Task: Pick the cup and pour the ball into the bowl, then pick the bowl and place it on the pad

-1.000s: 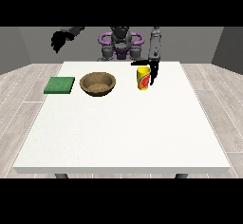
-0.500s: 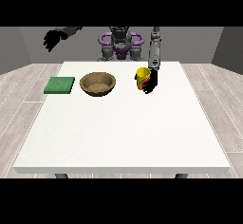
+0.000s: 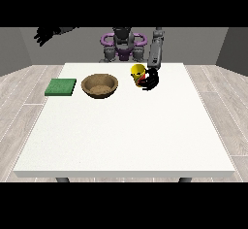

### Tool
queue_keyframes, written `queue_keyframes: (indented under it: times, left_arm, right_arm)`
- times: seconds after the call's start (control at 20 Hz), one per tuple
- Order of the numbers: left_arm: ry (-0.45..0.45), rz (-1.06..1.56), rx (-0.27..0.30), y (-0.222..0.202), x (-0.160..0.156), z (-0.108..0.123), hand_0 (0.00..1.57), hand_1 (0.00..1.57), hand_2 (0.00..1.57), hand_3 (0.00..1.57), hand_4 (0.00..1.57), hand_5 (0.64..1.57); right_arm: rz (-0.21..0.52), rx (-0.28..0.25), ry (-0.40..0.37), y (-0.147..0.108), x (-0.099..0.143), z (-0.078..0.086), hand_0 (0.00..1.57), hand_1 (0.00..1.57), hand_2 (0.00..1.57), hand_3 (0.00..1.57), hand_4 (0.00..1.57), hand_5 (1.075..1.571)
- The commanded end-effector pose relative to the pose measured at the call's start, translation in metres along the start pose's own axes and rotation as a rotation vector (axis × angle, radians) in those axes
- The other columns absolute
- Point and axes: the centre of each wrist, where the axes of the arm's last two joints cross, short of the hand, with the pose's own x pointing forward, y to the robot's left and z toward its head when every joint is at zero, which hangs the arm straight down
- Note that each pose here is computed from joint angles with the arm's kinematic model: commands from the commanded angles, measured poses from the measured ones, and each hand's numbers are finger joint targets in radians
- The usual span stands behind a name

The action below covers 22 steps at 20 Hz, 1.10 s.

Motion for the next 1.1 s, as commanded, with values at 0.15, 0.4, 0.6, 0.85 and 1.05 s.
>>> queue_keyframes:
  times: [0.15, 0.4, 0.6, 0.85, 1.05]
  left_arm:
    - [-0.037, -0.318, -0.092, -0.041, 0.04, -0.024, 1.3, 1.3, 1.57, 1.57, 1.4, 1.488]
    - [-0.13, -0.752, -0.143, -0.039, 0.032, -0.027, 1.37, 1.37, 1.57, 1.57, 1.45, 1.531]
    - [-0.079, -0.867, -0.233, -0.083, 0.048, -0.021, 1.36, 1.36, 1.57, 1.57, 1.46, 1.535]
    - [-0.141, -0.988, -0.324, -0.131, 0.083, -0.018, 1.36, 1.36, 1.57, 1.57, 1.44, 1.545]
    - [-0.161, -1.151, -0.326, -0.144, 0.095, -0.016, 1.31, 1.31, 1.57, 1.57, 1.47, 1.529]
  right_arm:
    - [-0.011, -0.061, 0.156, -0.034, -0.024, 0.006, 0.0, 0.0, 0.0, 0.28, 0.64, 1.564]
    - [-0.034, -0.038, 0.188, -0.021, -0.036, 0.002, 0.0, 0.0, 0.0, 0.19, 0.66, 1.563]
    - [-0.041, -0.081, 0.279, -0.046, -0.058, 0.027, 0.0, 0.0, 0.0, 0.1, 0.68, 1.559]
    - [-0.052, -0.146, 0.279, -0.062, -0.075, 0.042, 0.0, 0.0, 0.0, 0.0, 0.68, 1.559]
    - [-0.054, -0.1, 0.291, -0.055, -0.077, 0.026, 0.0, 0.0, 0.0, 0.17, 0.7, 1.56]
